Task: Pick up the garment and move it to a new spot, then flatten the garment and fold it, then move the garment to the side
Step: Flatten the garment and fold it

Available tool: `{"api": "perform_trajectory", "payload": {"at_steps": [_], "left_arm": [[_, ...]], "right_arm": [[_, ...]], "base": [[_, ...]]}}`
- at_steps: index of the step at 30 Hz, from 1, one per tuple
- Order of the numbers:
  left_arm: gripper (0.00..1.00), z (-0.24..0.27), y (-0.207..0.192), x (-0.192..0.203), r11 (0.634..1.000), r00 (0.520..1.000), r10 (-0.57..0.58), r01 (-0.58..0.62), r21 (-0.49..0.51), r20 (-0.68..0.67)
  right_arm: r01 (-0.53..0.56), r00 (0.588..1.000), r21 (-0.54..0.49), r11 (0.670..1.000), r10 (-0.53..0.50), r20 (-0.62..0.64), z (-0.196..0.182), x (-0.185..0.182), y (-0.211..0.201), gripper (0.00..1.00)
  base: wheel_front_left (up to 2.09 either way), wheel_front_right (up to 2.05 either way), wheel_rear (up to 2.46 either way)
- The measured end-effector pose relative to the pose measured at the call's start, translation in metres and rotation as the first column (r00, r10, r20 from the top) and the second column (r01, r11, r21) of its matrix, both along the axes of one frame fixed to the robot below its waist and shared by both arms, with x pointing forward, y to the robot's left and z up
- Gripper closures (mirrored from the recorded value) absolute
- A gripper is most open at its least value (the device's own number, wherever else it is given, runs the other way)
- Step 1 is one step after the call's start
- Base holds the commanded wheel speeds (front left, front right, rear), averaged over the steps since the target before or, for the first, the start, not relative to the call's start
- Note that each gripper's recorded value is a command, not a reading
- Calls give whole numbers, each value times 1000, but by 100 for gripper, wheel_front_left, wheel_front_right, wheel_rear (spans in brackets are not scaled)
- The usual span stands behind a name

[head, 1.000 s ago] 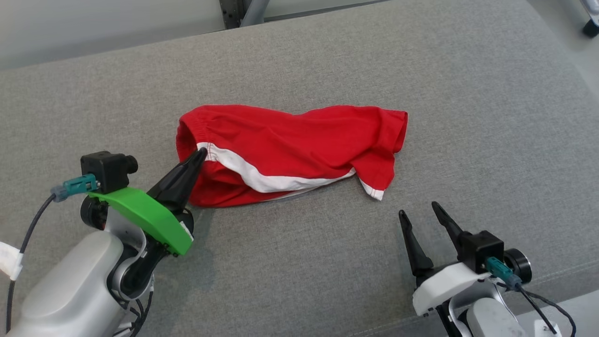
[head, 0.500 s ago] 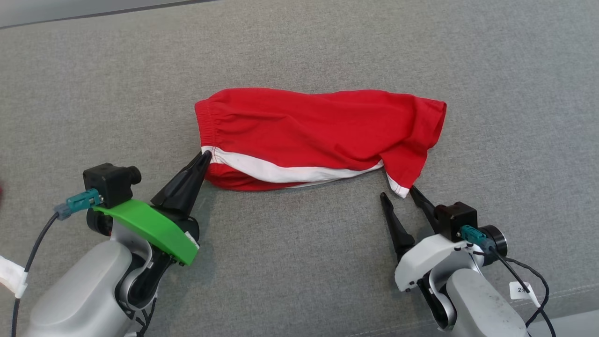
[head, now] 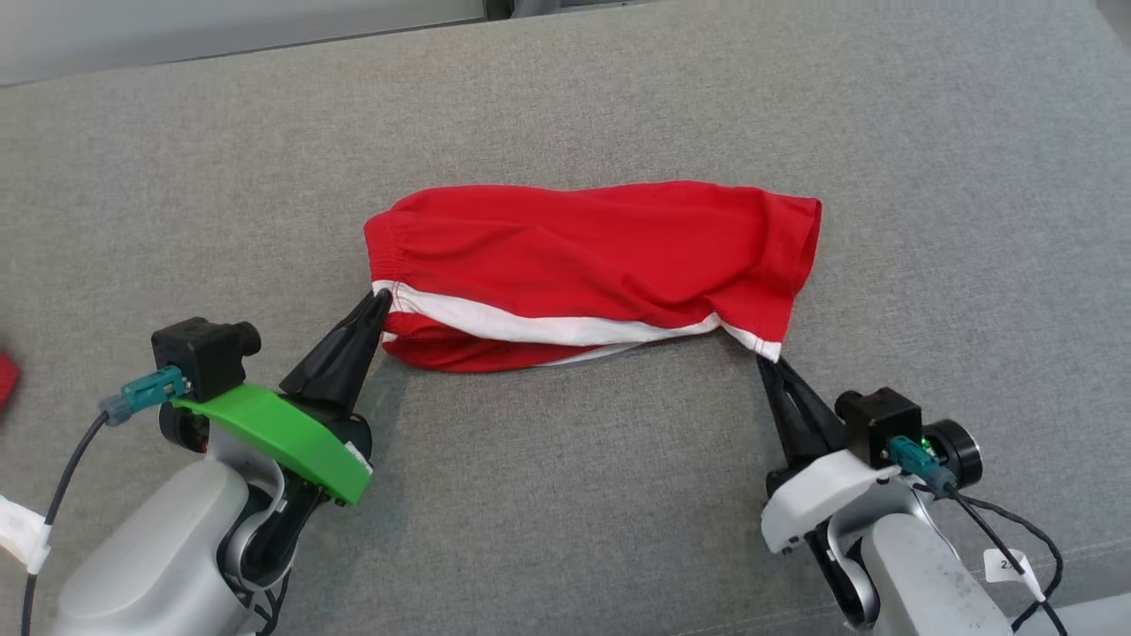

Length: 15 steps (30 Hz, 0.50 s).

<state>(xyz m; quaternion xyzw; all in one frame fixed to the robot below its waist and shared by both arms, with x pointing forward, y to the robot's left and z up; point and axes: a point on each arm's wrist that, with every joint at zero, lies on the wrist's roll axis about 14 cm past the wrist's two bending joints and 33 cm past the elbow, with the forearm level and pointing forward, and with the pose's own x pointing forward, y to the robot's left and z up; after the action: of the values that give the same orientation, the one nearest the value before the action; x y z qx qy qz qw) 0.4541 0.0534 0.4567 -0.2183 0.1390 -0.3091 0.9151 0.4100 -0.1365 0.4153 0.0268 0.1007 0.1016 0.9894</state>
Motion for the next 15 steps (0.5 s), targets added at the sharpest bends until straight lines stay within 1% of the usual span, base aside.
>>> {"api": "perform_trajectory", "payload": {"at_steps": [3, 4, 6, 9, 11, 12, 13, 15], "left_arm": [[100, 9, 1, 1, 1000, 1000, 9, -9, -8, 24], [100, 18, 3, 0, 1000, 999, 15, -14, -18, 44], [100, 29, 4, 0, 999, 998, 21, -19, -41, 60], [100, 55, 3, 0, 997, 995, 14, -7, -73, 104], [100, 78, -2, -1, 993, 992, 2, 13, -121, 123], [100, 92, -6, -2, 989, 991, -9, 29, -148, 135], [100, 105, -8, -1, 985, 989, -17, 42, -166, 148], [100, 133, -11, -2, 980, 982, -33, 68, -187, 184]], "right_arm": [[21, 998, 1, 1000, -21, 59, 19, 4, -6, 100], [40, 993, 14, 999, -41, 109, 35, 7, -12, 100], [61, 984, 42, 997, -67, 164, 55, 10, -19, 100], [100, 961, 129, 987, -129, 243, 89, 19, -40, 100], [112, 938, 220, 969, -176, 298, 118, 25, -55, 100], [107, 929, 239, 965, -183, 322, 131, 27, -63, 100], [99, 922, 237, 966, -178, 343, 142, 29, -71, 100], [78, 915, 249, 965, -168, 367, 167, 32, -83, 100]], "base": [[0, 0, 0], [0, 0, 0], [0, 0, 0], [0, 0, 0], [0, 0, 0], [0, 0, 0], [0, 0, 0], [0, 0, 0]]}}
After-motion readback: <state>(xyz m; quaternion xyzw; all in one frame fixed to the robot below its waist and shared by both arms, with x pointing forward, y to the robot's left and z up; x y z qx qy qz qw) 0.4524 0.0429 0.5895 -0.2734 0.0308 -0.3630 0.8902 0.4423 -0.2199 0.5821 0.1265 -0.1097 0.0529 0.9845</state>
